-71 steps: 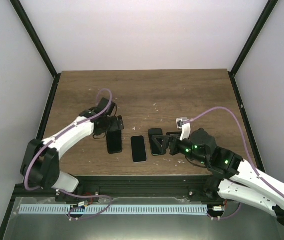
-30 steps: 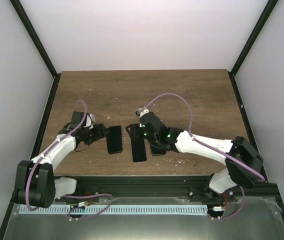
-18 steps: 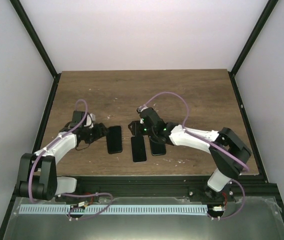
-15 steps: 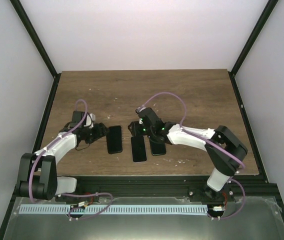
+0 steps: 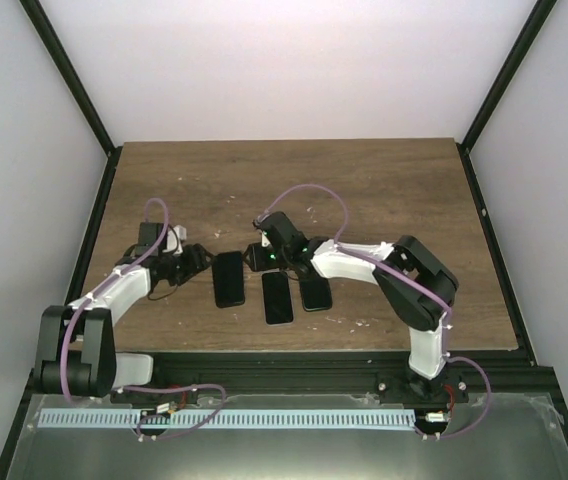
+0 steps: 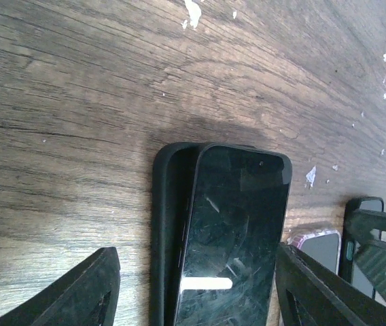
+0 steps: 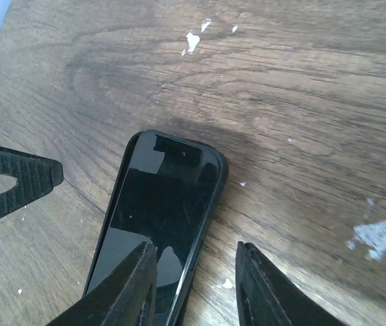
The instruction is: Put the phone into the phone case
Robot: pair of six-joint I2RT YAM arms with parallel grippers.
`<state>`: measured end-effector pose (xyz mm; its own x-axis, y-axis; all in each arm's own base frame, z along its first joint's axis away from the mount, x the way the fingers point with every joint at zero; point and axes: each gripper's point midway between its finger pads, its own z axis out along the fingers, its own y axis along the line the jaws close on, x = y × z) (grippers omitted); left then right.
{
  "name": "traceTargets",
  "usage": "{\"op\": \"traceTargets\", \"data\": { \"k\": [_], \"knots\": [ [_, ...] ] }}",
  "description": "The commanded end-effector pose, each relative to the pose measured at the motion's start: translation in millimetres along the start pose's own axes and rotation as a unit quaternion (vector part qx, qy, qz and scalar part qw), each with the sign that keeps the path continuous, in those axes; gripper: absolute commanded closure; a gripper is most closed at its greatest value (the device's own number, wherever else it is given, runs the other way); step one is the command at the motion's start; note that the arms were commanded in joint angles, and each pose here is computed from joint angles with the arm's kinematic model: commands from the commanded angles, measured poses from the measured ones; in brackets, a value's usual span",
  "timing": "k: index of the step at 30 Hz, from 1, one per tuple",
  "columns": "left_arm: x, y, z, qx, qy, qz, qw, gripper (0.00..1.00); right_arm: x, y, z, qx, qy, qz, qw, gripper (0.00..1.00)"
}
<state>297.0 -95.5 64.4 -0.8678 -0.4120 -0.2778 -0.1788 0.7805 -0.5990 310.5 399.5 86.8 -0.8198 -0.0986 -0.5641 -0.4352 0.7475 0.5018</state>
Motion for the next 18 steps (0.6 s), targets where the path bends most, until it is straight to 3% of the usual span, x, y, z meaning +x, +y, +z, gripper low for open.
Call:
{"op": "traceTargets", "data": {
  "k": [1, 9, 18],
  "knots": [
    [2, -1, 6, 0.021, 0.001, -0.003, 1.000, 0.37, -7, 12, 13, -0.027, 0.006, -0.005, 1.000, 0.69],
    [17, 7, 24, 0.035, 0.031, -0.021, 0.999, 0.42, 2, 8, 37, -0.030, 0.029, 0.003, 0.999, 0.71],
    [18, 3, 29, 0.057, 0.033, -0.016, 0.998, 0.50, 15, 12, 46, -0.056, 0.053, -0.003, 0.997, 0.83]
  ]
}}
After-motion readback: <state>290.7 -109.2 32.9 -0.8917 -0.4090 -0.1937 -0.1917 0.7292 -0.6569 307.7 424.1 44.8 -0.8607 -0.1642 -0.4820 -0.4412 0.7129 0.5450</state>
